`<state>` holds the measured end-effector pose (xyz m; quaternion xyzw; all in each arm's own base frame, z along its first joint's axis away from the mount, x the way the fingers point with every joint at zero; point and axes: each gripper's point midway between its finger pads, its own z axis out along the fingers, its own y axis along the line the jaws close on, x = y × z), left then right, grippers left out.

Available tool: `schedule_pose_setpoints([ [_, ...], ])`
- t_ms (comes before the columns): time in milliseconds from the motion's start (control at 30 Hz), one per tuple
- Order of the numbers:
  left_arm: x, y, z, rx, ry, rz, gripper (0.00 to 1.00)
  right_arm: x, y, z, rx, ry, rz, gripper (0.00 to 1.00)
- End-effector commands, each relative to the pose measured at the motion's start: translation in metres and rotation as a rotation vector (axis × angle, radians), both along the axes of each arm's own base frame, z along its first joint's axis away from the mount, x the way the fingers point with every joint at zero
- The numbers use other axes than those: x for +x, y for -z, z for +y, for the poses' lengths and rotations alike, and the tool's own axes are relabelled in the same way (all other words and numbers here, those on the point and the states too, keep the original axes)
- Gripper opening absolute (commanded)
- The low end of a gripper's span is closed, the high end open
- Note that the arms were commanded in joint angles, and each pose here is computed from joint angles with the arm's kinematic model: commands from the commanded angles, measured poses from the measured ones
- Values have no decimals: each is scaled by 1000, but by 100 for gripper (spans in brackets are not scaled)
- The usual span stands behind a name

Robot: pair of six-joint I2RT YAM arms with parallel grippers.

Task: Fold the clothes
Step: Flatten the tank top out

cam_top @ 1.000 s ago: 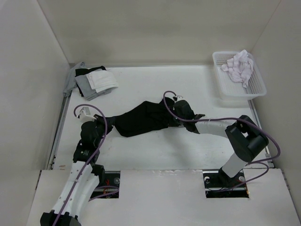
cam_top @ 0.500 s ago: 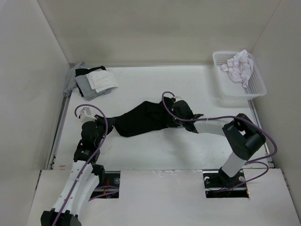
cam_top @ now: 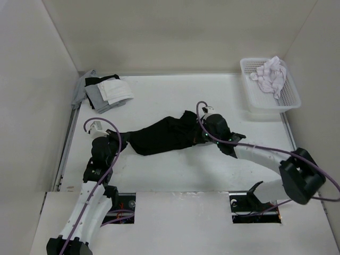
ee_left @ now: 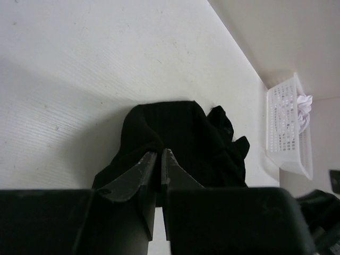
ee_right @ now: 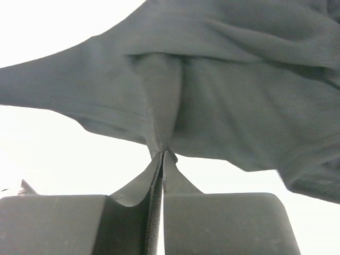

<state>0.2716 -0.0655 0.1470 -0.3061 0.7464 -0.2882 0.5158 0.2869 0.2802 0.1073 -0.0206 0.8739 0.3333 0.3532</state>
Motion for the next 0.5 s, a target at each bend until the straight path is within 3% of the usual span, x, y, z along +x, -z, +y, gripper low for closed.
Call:
schedule_pose_setpoints([
  [0,9,-34,2,-17,-10,-101,4,-26,-36,0,101,-22,-32,1],
  [267,11,-88,3,-58,-23,-212,3,-75,-125,-44,258,19,-160,0],
  [367,7,-98,6,-55,-36,-233,3,-101,-110,-57,280,30,-88,0],
  [467,4,-93,10,-47,-49,-220,3,-124,-54,-58,281,70,80,0],
])
